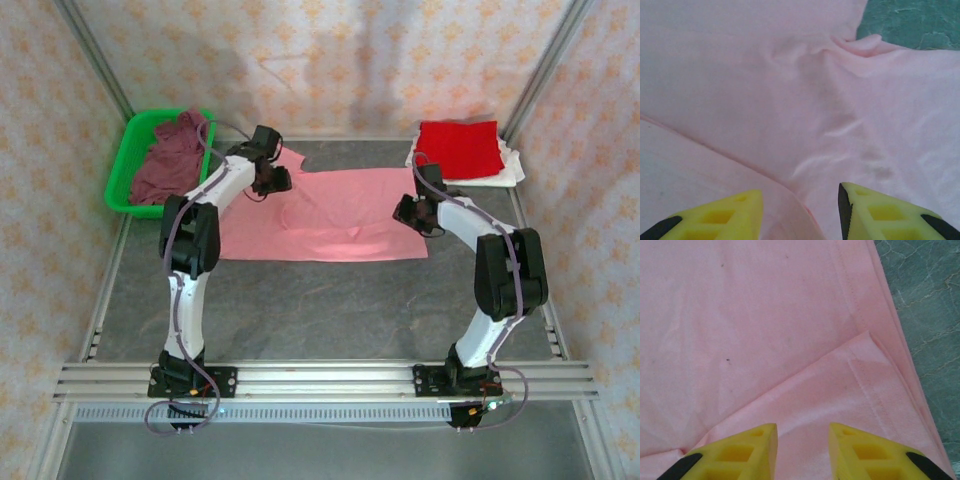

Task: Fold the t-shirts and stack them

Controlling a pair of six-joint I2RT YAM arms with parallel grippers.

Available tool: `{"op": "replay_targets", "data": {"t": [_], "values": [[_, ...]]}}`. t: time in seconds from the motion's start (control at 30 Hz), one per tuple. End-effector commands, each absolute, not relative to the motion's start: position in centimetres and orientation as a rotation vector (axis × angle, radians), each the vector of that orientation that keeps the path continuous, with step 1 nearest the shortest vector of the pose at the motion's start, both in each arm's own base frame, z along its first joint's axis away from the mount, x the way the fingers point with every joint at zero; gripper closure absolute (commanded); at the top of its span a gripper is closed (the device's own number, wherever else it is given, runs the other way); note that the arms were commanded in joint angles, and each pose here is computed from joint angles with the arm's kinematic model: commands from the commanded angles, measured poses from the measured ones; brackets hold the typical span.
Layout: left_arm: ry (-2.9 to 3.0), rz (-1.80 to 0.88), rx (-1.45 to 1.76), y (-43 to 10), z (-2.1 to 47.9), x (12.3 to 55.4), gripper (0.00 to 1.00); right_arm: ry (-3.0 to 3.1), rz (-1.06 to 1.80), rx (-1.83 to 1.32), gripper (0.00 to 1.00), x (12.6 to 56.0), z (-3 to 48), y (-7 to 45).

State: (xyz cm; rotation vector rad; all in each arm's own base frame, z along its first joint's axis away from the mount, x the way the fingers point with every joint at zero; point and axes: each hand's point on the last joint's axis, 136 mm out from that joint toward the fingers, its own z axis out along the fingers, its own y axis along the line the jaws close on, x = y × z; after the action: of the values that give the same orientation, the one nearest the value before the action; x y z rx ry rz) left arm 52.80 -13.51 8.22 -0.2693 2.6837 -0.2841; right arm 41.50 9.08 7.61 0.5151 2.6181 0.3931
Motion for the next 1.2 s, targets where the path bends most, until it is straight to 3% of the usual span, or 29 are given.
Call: {"op": "replay_targets", "data": {"t": [0.0,0.27,0.5,0.73,1.0,1.17], "values": [[2.611,-0.296,-0.231,-14.4,12.0,52.6,0.56,2.633,0.393,0.524,0.66,41.2,7.2,9.0],[2.582,-0.207,-0.398,-8.8,11.2,46.9,0.57,2.640,0.258,0.484,0.67,41.0,7.4,7.4],[2.650,-0.139,-0.591,-2.5,6.6,41.6,0.57,2.655,0.140,0.489,0.64,42.3,7.5,5.9],[2.703,-0.150,-0.669,-1.2,3.7,39.9,0.57,2.750,0.108,0.491,0.61,43.3,5.5,6.2],[2.734,-0.171,-0.702,-1.3,2.0,38.0,0.57,2.865,0.085,0.466,0.57,41.7,2.2,6.2],[2.741,-0.168,-0.725,-1.2,1.0,36.8,0.57,2.907,0.106,0.456,0.67,40.4,0.9,6.5]]}}
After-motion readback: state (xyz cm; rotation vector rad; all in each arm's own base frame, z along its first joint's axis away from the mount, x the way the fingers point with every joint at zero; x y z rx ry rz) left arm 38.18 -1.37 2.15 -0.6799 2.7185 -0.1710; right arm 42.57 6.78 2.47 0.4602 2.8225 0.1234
